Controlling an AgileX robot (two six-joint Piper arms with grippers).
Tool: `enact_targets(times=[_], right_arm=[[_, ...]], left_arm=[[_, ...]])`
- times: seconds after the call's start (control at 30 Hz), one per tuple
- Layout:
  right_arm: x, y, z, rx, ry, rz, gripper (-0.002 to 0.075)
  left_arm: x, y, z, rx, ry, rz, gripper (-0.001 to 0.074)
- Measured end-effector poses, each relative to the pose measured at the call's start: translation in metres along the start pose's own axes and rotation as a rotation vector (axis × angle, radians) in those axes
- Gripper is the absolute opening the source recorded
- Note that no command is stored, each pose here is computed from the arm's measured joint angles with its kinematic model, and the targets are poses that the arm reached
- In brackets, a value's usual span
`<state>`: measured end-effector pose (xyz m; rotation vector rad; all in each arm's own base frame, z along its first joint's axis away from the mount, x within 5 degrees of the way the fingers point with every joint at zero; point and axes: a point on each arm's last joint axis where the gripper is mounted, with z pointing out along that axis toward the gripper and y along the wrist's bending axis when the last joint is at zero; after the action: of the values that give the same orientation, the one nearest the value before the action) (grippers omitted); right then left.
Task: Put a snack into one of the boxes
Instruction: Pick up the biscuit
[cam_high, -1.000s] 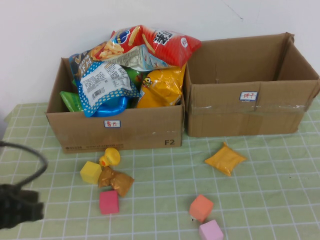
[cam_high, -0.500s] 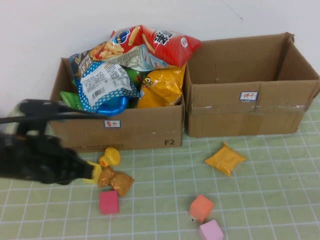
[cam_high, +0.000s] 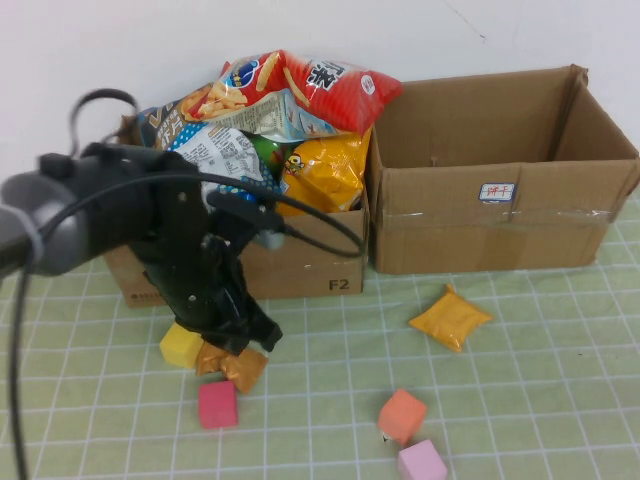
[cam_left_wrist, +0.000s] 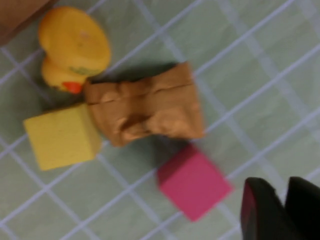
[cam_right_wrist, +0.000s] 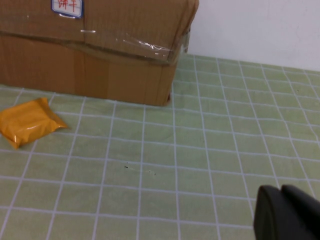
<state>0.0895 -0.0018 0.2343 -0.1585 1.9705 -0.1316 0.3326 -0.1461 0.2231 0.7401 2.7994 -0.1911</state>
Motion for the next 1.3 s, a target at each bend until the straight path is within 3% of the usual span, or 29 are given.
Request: enact_targets(times=[0.23, 0.37, 0.63, 0.83, 1.1, 1.3], right_arm=[[0.000, 0.000, 0.000, 0.000, -0.002, 0.000, -0.0002], [-0.001, 0.000, 0.000, 0.000, -0.009, 0.001, -0.0002], [-0.001, 0.000, 0.000, 0.001, -0.013, 0.003, -0.0002], [-0.001, 0.000, 0.000, 0.001, -0.015, 0.005, -0.0002], [-0.002, 0.000, 0.000, 0.003, -0.024, 0.005, -0.0002], [-0.002, 0.000, 0.000, 0.003, -0.024, 0.007, -0.0002]], left_arm=[[-0.006, 0.013, 0.036, -0.066, 0.178, 0.104, 0.0439], [-0.017, 0.014, 0.049, -0.087, 0.185, 0.156, 0.0537], [-0.024, 0.009, 0.069, -0.202, 0.237, 0.407, 0.0494], [-0.023, -0.008, 0.086, -0.164, 0.291, 0.677, 0.0479], [-0.021, -0.051, 0.094, -0.101, 0.318, 0.859, 0.0459], [-0.015, -0.073, 0.096, -0.010, 0.339, 0.950, 0.0388]])
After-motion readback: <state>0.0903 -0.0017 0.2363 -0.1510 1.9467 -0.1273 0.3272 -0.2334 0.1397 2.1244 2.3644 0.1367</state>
